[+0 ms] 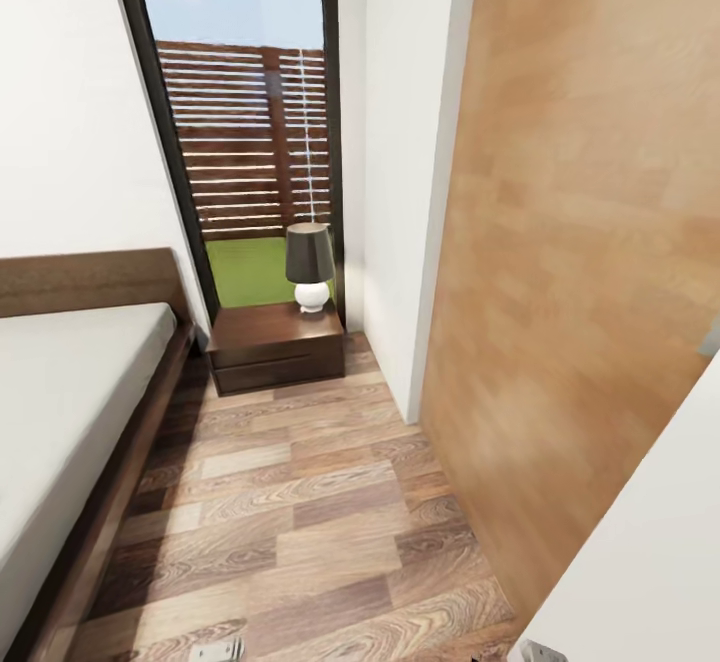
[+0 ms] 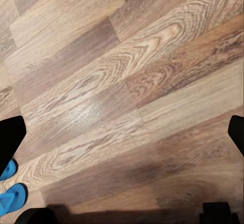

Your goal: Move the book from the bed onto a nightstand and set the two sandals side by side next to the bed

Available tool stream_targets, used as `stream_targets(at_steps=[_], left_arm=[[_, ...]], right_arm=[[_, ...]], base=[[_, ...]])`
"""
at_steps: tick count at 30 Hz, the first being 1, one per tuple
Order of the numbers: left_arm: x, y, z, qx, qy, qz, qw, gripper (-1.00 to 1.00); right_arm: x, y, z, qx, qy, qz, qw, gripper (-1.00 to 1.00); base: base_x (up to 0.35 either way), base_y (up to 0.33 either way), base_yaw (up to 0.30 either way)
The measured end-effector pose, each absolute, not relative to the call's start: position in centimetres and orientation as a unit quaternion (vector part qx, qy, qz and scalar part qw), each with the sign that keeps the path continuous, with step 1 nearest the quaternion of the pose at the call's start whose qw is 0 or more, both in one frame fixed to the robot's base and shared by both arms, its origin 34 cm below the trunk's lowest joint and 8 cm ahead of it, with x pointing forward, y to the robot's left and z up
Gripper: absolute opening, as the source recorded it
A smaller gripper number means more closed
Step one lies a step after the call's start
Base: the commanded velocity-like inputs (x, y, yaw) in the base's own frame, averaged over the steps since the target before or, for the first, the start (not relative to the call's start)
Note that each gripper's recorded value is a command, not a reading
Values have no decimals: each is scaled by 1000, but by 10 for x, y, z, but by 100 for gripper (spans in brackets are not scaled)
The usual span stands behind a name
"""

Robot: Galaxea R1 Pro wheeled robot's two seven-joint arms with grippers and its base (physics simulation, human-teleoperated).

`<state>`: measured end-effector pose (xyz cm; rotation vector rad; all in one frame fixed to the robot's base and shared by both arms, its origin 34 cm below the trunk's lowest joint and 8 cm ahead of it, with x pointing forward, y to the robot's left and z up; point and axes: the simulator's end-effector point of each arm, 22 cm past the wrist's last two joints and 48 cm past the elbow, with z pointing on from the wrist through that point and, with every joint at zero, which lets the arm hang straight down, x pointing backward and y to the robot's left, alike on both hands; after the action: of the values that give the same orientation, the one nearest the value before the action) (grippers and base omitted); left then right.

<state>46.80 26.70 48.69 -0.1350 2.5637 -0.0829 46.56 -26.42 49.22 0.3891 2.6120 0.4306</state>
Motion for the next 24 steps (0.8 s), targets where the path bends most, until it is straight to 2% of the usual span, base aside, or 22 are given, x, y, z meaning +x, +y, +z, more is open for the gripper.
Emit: stream_targets(at_steps=[10,14,24], left_arm=[[468,266,487,-51,957,-32,282,100],[468,266,487,-51,958,-32,282,100],[468,266,487,-51,958,-32,282,100]], right_arm=[[466,-264,492,141,950,157,231,100],[466,-264,492,141,950,157,231,100],[466,-264,492,141,950,157,231,100]], base=[[278,0,0],[46,0,10],[7,0,161]])
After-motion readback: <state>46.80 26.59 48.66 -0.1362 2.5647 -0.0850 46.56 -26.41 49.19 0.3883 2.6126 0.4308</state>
